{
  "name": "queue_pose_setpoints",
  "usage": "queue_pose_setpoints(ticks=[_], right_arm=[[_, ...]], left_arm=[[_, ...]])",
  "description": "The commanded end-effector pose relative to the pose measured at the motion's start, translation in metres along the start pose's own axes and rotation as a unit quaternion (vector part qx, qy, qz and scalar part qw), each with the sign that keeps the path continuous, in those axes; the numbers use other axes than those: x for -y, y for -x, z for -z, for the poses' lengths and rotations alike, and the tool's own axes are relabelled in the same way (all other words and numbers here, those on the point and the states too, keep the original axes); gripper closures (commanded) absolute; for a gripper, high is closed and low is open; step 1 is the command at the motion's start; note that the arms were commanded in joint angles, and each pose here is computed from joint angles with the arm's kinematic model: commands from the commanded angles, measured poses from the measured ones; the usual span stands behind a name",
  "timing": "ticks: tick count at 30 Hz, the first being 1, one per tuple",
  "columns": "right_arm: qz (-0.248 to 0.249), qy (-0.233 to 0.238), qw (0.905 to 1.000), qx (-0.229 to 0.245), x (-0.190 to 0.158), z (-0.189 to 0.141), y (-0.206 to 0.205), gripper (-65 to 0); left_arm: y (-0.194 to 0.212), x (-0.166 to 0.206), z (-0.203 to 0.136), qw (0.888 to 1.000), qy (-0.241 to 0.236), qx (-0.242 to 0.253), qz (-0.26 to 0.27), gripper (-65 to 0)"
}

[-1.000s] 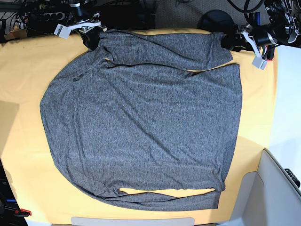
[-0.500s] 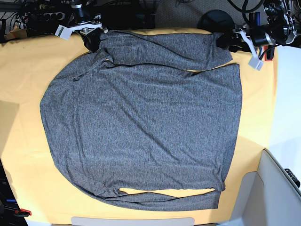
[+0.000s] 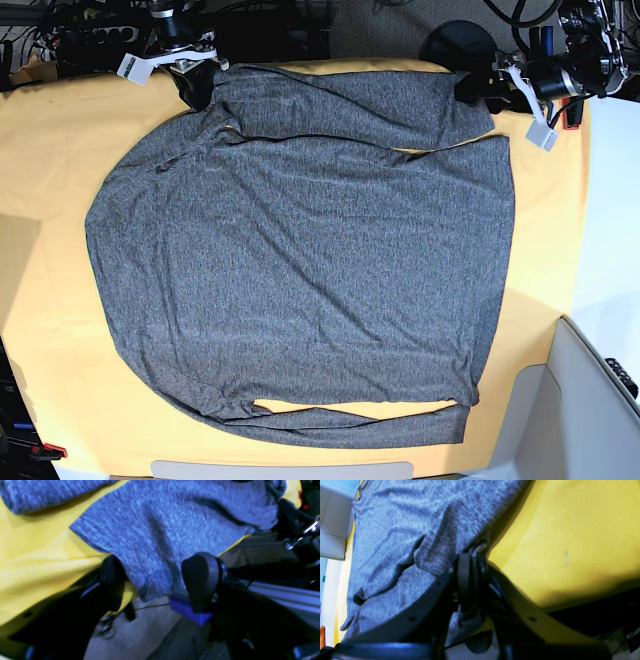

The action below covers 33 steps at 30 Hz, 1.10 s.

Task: Fold the T-shirt properly
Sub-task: 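Close the right gripper on the shoulder corner nearest it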

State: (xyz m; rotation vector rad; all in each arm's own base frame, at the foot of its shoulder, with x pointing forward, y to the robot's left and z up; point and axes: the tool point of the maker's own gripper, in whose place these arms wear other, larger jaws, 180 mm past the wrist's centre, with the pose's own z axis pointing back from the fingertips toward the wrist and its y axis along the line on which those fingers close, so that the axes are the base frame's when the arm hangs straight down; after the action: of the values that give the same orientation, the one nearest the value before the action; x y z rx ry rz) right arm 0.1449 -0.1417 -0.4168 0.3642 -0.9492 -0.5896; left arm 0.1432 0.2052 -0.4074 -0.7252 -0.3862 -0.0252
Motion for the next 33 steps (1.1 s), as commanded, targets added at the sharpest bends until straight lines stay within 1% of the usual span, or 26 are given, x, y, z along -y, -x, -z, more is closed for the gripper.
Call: queue_pose_setpoints(ticks=[1, 5, 7, 12, 19, 21, 24, 28, 30, 33], right_arm=[[-0.001, 0.044, 0.9955, -0.084, 0.019, -0.009, 0.039, -4.3], [-0.001, 0.044, 0.9955, -0.084, 0.019, -0.009, 0.039, -4.3], [-0.003, 0.044, 0.9955, -0.084, 0.019, -0.009, 0.039, -4.3], [-0.003, 0.044, 0.9955, -0.084, 0.019, -0.009, 0.039, -4.3], [-0.003, 0.044, 0.9954, -0.085, 0.02, -0.009, 0.039, -4.3], [-0.003, 0.044, 0.9954, -0.085, 0.02, -0.009, 0.039, -4.2], [-0.002, 0.05, 0.9946, -0.091, 0.024, -0.009, 0.044, -4.0], [0.001, 0.062, 0.9929, -0.102, 0.033, -0.008, 0.054, -3.9], [0.001, 0.065, 0.9924, -0.105, 0.035, -0.007, 0.056, -3.9], [0.001, 0.065, 0.9924, -0.105, 0.035, -0.007, 0.056, -3.9]], left_arm=[[0.008, -0.008, -0.001, 1.0, -0.014, -0.022, -0.003, -38.7], [0.014, -0.018, 0.004, 0.999, -0.011, -0.025, -0.033, -38.8], [0.019, -0.017, 0.009, 0.999, -0.005, -0.035, -0.039, -38.8], [0.026, -0.01, 0.019, 0.998, 0.008, -0.05, -0.037, -38.7], [0.028, -0.006, 0.022, 0.998, 0.014, -0.048, -0.041, -38.6], [0.029, -0.006, 0.022, 0.998, 0.013, -0.049, -0.041, -37.5], [0.029, -0.006, 0.023, 0.998, 0.015, -0.048, -0.042, -29.2], [0.03, -0.007, 0.023, 0.998, 0.014, -0.049, -0.045, -8.8], [0.03, -0.007, 0.023, 0.998, 0.014, -0.049, -0.045, -0.6], [0.03, -0.007, 0.023, 0.998, 0.014, -0.049, -0.045, -0.5]])
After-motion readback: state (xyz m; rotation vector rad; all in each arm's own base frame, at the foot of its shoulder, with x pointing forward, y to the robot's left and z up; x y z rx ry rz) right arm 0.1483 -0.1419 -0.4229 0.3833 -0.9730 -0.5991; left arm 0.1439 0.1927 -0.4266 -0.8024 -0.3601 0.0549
